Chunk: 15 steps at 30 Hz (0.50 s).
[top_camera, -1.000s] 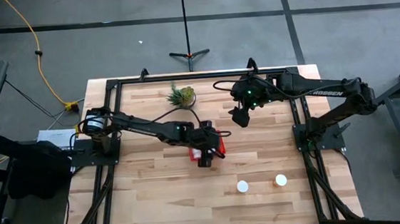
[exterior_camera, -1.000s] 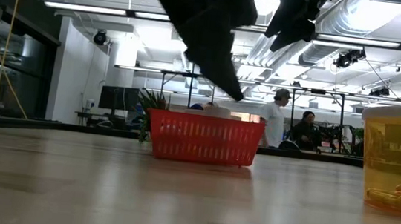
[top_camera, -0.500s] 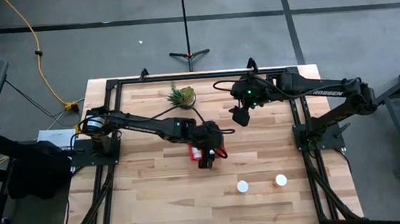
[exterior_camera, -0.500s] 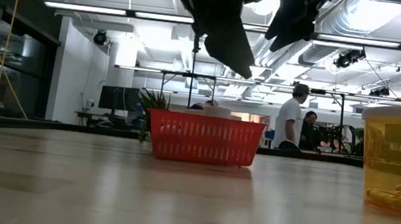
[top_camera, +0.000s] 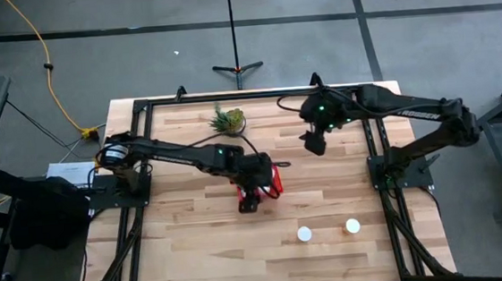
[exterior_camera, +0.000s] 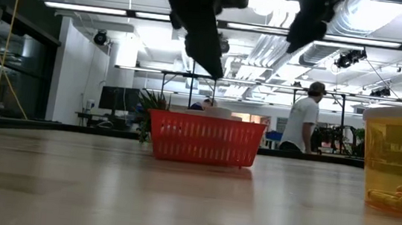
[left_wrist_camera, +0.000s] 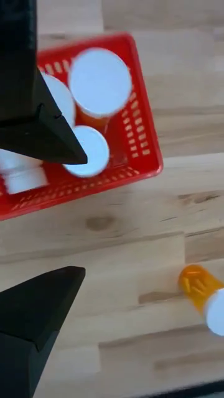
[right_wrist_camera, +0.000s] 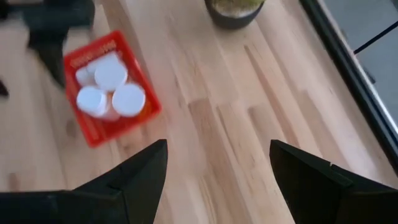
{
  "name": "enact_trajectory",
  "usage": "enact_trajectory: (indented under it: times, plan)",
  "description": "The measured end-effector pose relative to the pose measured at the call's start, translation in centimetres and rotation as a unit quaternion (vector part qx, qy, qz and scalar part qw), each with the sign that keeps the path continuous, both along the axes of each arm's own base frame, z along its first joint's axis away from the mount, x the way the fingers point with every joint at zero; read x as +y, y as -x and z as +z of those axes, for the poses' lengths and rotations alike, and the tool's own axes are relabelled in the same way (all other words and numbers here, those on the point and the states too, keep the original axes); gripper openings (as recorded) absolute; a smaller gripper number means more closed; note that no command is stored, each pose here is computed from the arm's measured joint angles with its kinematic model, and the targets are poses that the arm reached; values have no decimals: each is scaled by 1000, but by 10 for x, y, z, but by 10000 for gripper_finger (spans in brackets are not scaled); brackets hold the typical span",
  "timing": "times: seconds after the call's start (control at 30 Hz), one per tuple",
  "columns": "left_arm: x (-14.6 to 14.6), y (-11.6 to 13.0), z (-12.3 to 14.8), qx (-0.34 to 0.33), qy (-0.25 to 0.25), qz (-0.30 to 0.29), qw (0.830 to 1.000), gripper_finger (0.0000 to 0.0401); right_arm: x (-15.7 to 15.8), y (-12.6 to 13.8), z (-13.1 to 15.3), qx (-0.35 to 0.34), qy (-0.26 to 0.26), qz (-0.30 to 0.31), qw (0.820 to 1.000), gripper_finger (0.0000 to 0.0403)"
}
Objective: Pick and place pill bottles into a basket
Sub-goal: Put the orange pill bottle into the red bin
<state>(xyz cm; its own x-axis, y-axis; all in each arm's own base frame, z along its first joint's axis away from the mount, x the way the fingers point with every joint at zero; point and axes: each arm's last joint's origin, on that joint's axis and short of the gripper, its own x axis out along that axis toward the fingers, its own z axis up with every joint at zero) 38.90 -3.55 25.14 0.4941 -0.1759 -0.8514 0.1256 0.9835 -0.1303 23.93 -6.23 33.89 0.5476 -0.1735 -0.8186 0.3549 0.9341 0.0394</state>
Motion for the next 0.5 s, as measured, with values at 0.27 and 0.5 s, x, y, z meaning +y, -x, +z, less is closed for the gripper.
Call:
enact_trajectory:
  times: [0.27, 0.5]
  plan:
    - [27, 34, 57, -49, 18, 58, 997, 317, 12, 34, 10, 29, -52, 20, 998, 273]
    - [32, 80, 110, -112, -12, 90, 989, 317, 33, 42, 3, 101, -85, 31, 991, 273]
